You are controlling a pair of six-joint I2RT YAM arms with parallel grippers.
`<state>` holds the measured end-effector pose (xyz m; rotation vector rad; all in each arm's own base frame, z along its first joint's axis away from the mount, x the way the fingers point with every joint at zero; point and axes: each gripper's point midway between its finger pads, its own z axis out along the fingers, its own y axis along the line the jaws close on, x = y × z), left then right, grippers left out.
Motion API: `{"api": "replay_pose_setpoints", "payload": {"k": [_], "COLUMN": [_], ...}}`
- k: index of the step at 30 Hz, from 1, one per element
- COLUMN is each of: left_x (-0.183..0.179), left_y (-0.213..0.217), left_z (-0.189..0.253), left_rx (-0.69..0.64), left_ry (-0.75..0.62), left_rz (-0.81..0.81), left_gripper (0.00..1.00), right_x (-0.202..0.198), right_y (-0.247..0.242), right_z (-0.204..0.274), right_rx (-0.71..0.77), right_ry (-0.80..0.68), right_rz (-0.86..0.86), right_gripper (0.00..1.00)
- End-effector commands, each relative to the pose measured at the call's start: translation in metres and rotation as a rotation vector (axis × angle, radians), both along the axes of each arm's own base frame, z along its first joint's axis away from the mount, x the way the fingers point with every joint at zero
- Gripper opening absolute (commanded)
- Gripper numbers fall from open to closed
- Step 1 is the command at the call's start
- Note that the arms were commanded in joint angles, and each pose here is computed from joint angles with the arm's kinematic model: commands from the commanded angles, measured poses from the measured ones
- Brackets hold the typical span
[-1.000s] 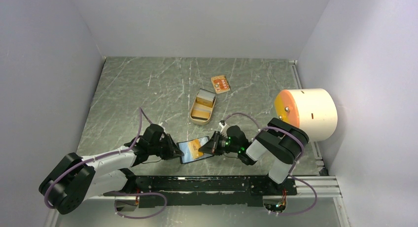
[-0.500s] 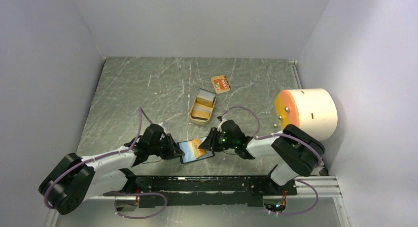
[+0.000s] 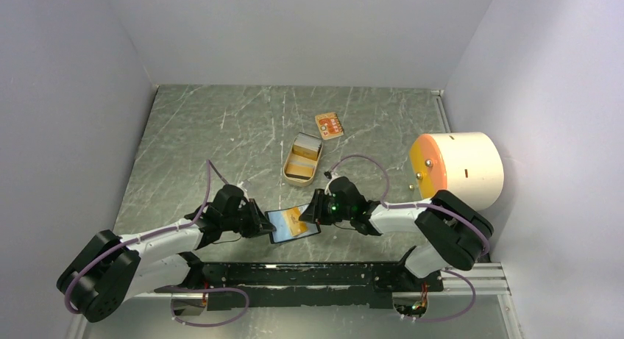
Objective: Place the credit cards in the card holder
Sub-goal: Insert the credit card into the card holder.
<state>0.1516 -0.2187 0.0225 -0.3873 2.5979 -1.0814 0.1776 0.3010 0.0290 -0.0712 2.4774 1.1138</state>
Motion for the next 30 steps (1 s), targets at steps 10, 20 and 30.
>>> {"api": "replay_pose_setpoints", "payload": {"k": [10,20,30], "left_x": [0.003,0.003,0.005], "left_y": [-0.008,-0.012,-0.016], "left_z": [0.011,0.014,0.023], "left_rx": [-0.058,-0.075,-0.115], "left_ry": [-0.025,-0.03,-0.053], "left_rz": [-0.015,-0.038,-0.036], "left_gripper": [0.21,0.25,0.29], "right_x": [-0.018,-0.017,0.001], "right_y": [0.026,0.032,0.034], "right_z": [-0.006,-0.001,0.001], "right_rx": [0.026,0.01,-0.02], "right_ry": [0.033,-0.013,-0.041], "right_rz": [0.076,0.094,0.035], "right_gripper": [0.33,0.34,0.46]}}
